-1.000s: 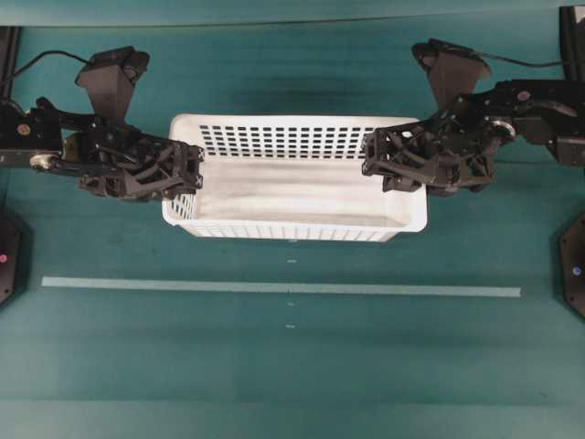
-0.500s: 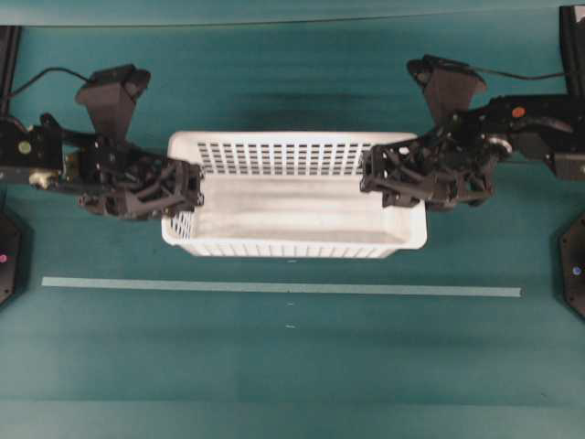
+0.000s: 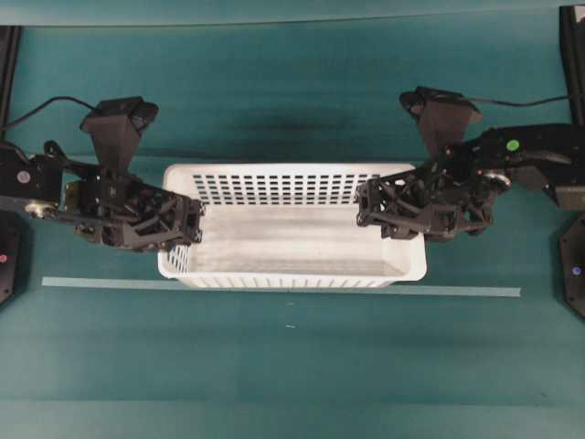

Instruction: Lift the white basket with both hands.

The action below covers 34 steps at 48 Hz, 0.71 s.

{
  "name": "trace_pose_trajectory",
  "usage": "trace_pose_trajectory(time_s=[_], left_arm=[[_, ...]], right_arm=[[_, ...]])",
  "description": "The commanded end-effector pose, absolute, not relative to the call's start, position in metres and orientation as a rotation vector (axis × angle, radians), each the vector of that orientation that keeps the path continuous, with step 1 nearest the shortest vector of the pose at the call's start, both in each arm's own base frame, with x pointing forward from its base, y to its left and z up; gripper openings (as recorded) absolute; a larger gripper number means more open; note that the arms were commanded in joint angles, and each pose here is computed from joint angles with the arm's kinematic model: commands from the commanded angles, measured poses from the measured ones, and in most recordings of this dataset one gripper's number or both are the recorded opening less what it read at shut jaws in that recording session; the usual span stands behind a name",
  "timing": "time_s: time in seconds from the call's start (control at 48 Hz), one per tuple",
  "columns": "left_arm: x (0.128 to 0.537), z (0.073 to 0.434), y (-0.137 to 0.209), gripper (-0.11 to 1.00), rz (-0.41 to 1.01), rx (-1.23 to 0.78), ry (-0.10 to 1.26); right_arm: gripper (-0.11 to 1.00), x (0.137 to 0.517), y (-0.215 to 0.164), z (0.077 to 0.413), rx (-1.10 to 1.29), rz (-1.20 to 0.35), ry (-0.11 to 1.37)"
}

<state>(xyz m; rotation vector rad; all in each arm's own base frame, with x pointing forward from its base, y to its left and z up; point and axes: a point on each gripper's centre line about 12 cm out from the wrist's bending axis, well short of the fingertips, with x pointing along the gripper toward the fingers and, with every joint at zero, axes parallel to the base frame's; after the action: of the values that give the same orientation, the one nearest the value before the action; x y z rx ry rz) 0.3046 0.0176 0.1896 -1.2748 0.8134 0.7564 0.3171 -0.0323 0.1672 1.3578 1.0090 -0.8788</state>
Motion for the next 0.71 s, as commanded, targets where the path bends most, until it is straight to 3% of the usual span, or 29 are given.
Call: trace_pose_trajectory(time_s=[0.0,0.688], left_arm=[[0.307,0.195,0.012,0.05,0.727,-1.266,0.808],[0.311,0.189,-0.016,0.05,0.691,-1.259,0.863]], right_arm=[[0.16,0.319,-0.023,0.168,1.337,-0.857,1.023],[0.16,0.316,0.012,0.160,1.328,-0.856,1.073]])
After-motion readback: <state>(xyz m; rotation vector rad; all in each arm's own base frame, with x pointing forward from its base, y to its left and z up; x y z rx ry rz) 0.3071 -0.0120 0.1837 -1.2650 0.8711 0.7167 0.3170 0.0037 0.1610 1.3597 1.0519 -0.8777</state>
